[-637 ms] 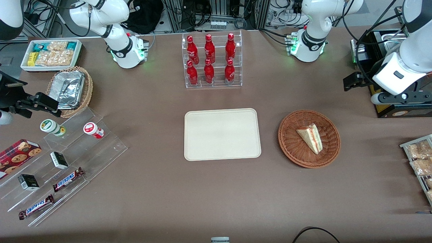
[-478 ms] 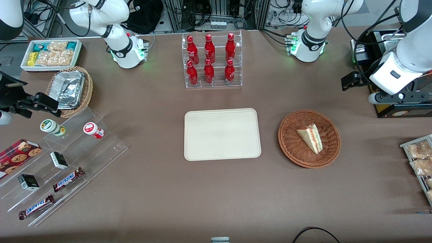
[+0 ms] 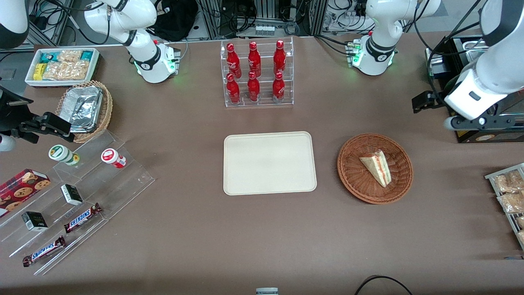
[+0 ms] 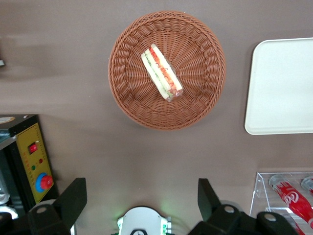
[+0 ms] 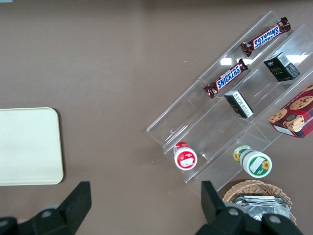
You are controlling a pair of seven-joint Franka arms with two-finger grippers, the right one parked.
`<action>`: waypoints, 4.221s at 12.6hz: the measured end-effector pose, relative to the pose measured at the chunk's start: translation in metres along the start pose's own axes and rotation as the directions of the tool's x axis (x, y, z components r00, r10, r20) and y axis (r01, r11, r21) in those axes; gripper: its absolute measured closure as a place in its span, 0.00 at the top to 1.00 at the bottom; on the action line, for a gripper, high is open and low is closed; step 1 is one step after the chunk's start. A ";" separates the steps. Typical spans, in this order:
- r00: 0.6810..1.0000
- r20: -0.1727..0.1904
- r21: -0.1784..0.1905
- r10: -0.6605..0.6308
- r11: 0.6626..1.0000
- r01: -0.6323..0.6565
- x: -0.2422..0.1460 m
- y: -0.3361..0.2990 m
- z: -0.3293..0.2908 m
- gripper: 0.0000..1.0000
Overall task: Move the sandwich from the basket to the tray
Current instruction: 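Move the left gripper over the sandwich in the wicker basket, then lower the left gripper onto the sandwich and close it on the sandwich, then lift the sandwich and carry it with the left gripper over the tray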
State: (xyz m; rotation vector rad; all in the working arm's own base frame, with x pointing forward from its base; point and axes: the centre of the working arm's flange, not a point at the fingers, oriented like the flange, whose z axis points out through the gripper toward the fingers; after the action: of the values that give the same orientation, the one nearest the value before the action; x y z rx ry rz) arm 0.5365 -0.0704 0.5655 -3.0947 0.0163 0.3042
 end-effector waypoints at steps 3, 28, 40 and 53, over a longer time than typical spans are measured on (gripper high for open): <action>1.000 -0.019 -0.004 0.002 1.000 -0.002 0.022 0.003 0.071 1.00; 0.817 -0.089 -0.120 -0.570 0.820 0.559 0.053 0.036 0.292 1.00; 0.794 -0.036 -0.073 -0.607 0.794 0.603 0.064 0.041 0.263 0.18; 1.000 -0.009 -0.010 -0.013 1.000 0.013 0.060 0.214 0.224 0.14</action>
State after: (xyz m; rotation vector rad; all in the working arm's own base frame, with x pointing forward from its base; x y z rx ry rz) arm 0.5485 -0.2771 0.3281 -3.1052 -0.0055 0.2903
